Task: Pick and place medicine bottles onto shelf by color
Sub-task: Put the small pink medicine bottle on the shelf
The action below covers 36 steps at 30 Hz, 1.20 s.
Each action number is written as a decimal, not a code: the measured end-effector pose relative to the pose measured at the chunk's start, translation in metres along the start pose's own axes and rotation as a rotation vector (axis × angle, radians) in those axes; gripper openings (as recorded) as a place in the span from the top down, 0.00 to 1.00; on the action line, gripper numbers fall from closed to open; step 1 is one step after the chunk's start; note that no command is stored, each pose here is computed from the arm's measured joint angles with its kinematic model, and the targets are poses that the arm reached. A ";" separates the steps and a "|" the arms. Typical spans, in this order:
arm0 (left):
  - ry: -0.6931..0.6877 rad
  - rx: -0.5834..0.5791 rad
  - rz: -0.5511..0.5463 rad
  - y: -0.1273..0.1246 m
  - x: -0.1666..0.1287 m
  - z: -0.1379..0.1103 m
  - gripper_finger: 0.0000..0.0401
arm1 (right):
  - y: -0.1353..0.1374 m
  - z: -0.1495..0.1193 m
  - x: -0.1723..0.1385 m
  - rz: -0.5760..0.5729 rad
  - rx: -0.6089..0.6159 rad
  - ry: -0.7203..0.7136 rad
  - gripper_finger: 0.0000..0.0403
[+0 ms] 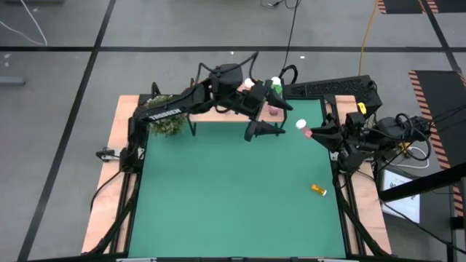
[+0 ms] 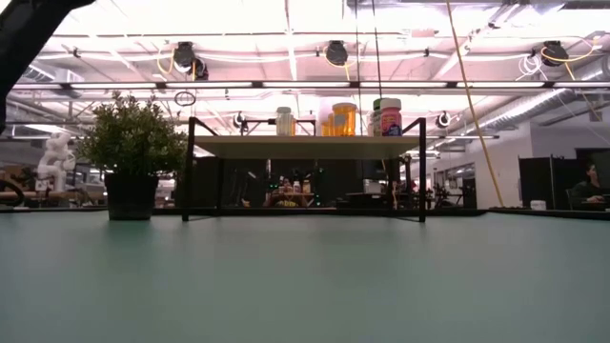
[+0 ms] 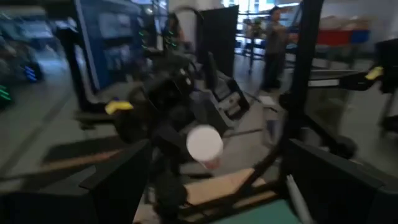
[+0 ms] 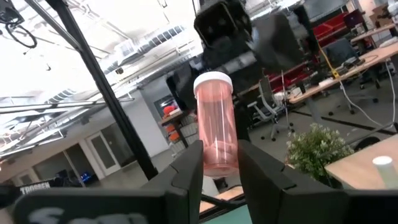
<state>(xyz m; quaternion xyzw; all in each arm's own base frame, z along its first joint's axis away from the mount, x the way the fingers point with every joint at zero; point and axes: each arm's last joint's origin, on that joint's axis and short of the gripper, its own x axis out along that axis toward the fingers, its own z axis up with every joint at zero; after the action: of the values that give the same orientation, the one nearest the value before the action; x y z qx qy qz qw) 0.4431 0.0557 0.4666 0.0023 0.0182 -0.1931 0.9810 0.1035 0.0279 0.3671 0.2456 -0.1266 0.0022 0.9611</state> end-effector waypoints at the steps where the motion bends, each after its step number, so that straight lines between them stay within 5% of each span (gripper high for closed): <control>1: 0.000 0.018 0.004 -0.004 -0.004 0.005 0.08 | 0.000 -0.001 0.000 -0.001 0.004 0.005 0.79; 8: -0.014 0.124 0.108 -0.018 -0.012 0.019 0.08 | 0.000 -0.001 0.000 -0.002 0.009 0.007 0.79; 16: 0.031 0.081 0.328 -0.021 -0.007 0.015 0.08 | -0.004 -0.005 0.000 -0.080 -0.011 0.029 0.79; 28: 0.029 0.067 0.270 -0.021 -0.007 0.015 0.08 | -0.005 -0.008 0.002 -0.121 -0.069 0.036 0.79; 36: -0.035 -0.089 0.192 -0.009 0.008 0.004 0.08 | -0.002 -0.007 0.007 -0.101 -0.135 0.019 0.79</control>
<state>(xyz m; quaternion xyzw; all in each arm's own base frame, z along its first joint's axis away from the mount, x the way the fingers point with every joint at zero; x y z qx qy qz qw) 0.4470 0.0439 0.4699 -0.0430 0.0093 -0.0973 0.9943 0.1125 0.0290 0.3616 0.1865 -0.1050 -0.0523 0.9754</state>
